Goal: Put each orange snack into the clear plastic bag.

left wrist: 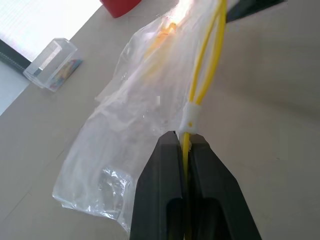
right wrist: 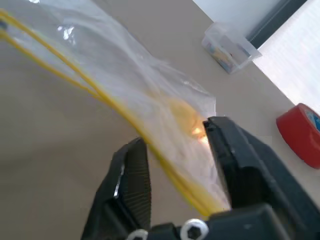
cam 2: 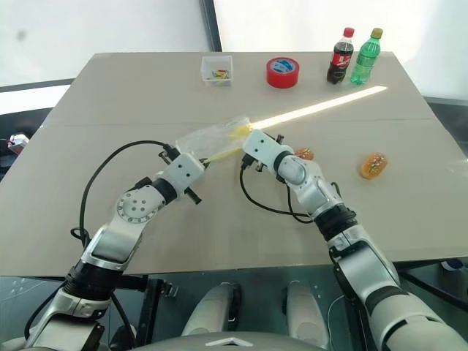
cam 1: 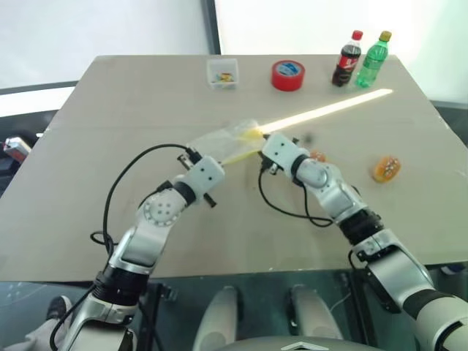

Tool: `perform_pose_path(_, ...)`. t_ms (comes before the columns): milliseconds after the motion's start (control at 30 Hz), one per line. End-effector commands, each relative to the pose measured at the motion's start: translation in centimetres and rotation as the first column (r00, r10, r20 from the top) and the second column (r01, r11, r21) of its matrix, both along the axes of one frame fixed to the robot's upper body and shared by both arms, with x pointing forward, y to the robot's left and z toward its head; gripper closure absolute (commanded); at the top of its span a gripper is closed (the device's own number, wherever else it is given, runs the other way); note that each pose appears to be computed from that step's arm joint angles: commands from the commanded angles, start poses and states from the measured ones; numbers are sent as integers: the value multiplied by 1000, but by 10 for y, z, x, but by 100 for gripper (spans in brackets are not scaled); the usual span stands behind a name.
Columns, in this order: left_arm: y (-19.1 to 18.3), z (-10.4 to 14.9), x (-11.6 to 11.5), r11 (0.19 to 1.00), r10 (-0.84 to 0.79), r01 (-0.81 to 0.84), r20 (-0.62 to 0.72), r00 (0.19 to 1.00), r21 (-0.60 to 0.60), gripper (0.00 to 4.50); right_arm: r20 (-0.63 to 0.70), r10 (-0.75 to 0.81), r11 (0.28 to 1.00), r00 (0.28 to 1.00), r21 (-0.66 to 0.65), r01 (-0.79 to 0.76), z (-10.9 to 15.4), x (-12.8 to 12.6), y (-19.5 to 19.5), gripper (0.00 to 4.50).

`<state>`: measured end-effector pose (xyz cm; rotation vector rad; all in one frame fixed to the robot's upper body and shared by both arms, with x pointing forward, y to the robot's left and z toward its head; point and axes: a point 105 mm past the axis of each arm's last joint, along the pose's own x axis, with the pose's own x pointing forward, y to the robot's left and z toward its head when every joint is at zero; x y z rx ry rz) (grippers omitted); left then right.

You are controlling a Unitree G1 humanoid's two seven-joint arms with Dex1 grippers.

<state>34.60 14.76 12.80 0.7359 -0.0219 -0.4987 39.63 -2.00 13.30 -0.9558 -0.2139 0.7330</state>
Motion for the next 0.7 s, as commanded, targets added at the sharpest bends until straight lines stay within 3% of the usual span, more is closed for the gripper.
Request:
perform_pose_path(33, -1, 11, -1, 1000, 0, 0, 40, 999, -4, 450, -9, -3, 998, 1000, 61, 4, 20, -4, -11, 119)
perform_pose_path(267, -4, 8, -1, 1000, 3, -2, 33, 999, -20, 450, -247, 37, 932, 968, 358, 56, 37, -25, -20, 119)
perform_pose_path(367, -6, 8, 0, 999, 10, -9, 33, 999, -34, 450, -327, 85, 888, 941, 454, 77, 38, -34, -14, 208)
perform_pose_path(533, -8, 9, 0, 999, 10, -9, 34, 999, -41, 450, -375, 174, 857, 910, 514, 48, 42, -47, 7, 442)
perform_pose_path(700, -11, 14, 1, 999, 3, 0, 48, 999, -48, 450, -386, 209, 853, 898, 521, 26, 41, -47, 24, 442)
